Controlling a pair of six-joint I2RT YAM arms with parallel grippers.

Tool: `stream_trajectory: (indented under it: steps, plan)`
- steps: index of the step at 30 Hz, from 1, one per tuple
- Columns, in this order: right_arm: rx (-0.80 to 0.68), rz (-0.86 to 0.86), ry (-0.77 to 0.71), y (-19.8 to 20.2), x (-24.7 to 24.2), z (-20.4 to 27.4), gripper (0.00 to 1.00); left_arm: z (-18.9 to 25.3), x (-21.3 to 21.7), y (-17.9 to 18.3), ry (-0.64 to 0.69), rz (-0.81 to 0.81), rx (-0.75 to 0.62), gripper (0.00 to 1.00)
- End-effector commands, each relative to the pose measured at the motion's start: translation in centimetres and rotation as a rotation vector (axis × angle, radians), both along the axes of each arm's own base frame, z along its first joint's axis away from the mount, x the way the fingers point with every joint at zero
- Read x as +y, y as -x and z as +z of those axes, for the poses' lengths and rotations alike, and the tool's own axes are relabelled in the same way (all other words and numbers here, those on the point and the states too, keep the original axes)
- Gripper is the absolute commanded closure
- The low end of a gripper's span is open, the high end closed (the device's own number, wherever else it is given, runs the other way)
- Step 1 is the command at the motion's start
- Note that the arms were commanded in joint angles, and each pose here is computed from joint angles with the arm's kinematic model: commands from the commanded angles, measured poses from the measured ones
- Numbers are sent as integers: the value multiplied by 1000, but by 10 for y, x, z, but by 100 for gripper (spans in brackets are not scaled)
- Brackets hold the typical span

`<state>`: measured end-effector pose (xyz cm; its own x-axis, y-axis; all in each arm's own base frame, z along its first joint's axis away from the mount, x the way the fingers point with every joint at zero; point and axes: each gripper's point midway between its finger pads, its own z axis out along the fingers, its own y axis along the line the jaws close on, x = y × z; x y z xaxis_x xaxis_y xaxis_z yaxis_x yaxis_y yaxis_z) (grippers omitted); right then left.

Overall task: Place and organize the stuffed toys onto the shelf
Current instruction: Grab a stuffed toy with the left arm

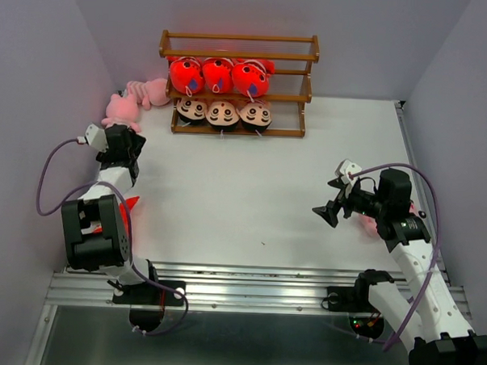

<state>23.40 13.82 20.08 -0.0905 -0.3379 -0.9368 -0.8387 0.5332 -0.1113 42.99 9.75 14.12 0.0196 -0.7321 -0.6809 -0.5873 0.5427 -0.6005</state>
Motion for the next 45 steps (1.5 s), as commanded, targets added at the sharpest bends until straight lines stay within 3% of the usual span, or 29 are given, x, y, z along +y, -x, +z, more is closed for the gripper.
stream_trajectory:
  steps: [1,7,13,18,24,28,33,35,38,41,43,45]
  plan:
    - [-36,6,-3,-2,0,9,0,12,19,11,29,179,88,21]
    - [-19,-1,-3,-4,0,5,0,-3,24,78,-57,305,475,12]
    - [-10,0,-2,-5,0,3,0,-32,13,124,-60,248,696,6]
    - [-18,-4,0,-5,-1,4,0,-60,7,172,-39,313,904,4]
    - [-21,-3,-2,-4,-1,5,0,-59,6,188,-82,346,936,4]
    - [-30,-9,3,-4,-2,6,0,-91,-1,194,-36,310,953,4]
    - [-36,-12,6,-5,-2,6,0,-135,0,203,8,299,1080,6]
    - [-34,-14,6,-5,-3,6,0,-152,-3,206,42,264,1115,11]
    - [-38,-18,8,-5,-3,6,0,-163,-7,210,62,247,1140,64]
    - [-38,-17,7,-5,-3,6,0,-167,-11,208,73,197,1130,71]
    - [-34,-15,7,-6,-3,5,0,-167,-19,201,98,135,1090,82]
    - [-33,-17,8,-6,-3,5,0,-162,-24,194,117,98,1044,87]
